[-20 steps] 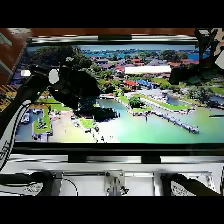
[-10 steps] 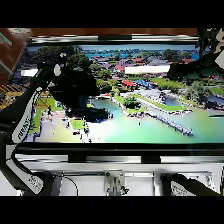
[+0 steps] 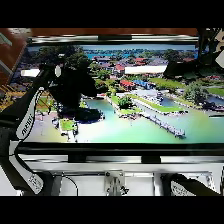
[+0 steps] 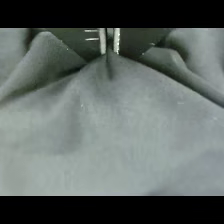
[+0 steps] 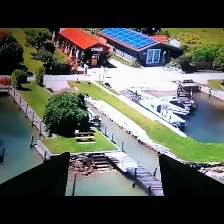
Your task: Fold the shirts.
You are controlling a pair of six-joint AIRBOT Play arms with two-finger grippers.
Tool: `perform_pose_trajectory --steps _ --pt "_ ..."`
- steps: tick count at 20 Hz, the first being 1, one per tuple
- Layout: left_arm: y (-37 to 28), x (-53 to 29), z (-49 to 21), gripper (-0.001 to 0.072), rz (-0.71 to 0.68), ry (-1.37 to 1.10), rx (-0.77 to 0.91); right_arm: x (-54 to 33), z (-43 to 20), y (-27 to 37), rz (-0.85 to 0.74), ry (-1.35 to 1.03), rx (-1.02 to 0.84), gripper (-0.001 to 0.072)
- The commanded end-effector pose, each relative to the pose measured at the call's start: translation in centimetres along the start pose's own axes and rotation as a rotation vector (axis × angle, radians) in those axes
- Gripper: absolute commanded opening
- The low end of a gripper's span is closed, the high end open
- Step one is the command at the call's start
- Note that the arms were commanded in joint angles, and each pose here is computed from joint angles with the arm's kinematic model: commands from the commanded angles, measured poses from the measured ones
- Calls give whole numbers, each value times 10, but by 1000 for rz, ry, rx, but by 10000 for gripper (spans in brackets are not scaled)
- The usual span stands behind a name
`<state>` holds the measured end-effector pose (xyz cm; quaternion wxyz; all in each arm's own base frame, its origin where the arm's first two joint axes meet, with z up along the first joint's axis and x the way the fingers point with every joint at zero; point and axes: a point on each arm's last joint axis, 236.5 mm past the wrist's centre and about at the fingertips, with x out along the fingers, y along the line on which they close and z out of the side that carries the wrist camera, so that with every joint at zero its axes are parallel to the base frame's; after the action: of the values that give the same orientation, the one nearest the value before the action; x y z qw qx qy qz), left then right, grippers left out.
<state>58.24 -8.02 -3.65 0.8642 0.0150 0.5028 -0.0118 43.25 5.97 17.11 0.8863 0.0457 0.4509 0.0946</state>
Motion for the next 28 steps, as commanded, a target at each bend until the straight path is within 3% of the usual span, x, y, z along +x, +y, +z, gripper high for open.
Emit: perform_pose_trajectory --steps 1,6,9,11,17,22,23,24,25,26,28 --pt "-13 -49 48 37 -27 -138 -10 -1 3 4 18 -12 7 679" --pt "-86 -255 131 36 -137 -558 194 -27 13 11 32 -84 5 678" --pt "-125 -395 115 36 -227 -751 299 -93 30 10 7 -259 -3 678" --pt "-143 -439 79 35 -287 -736 348 -150 36 7 -13 -397 24 678" --pt "-205 -372 -41 36 -344 -343 553 -258 3 4 -86 -586 72 677" --pt "-281 -292 -121 38 -418 -165 613 -245 -66 -24 -225 -321 107 677" --pt "-295 -278 -143 66 -448 -103 605 -237 -76 -26 -230 -258 100 677" --pt "-308 -270 -161 290 -482 -49 602 -232 -82 -27 -229 -217 98 677" --pt "-319 -266 -172 593 -508 -14 602 -226 -83 -27 -223 -189 102 677" --pt "-320 -264 -175 677 -506 -7 608 -220 -82 -27 -213 -174 104 677" --pt "-284 -260 -164 675 -382 16 638 -200 -84 -31 -206 -120 118 677"
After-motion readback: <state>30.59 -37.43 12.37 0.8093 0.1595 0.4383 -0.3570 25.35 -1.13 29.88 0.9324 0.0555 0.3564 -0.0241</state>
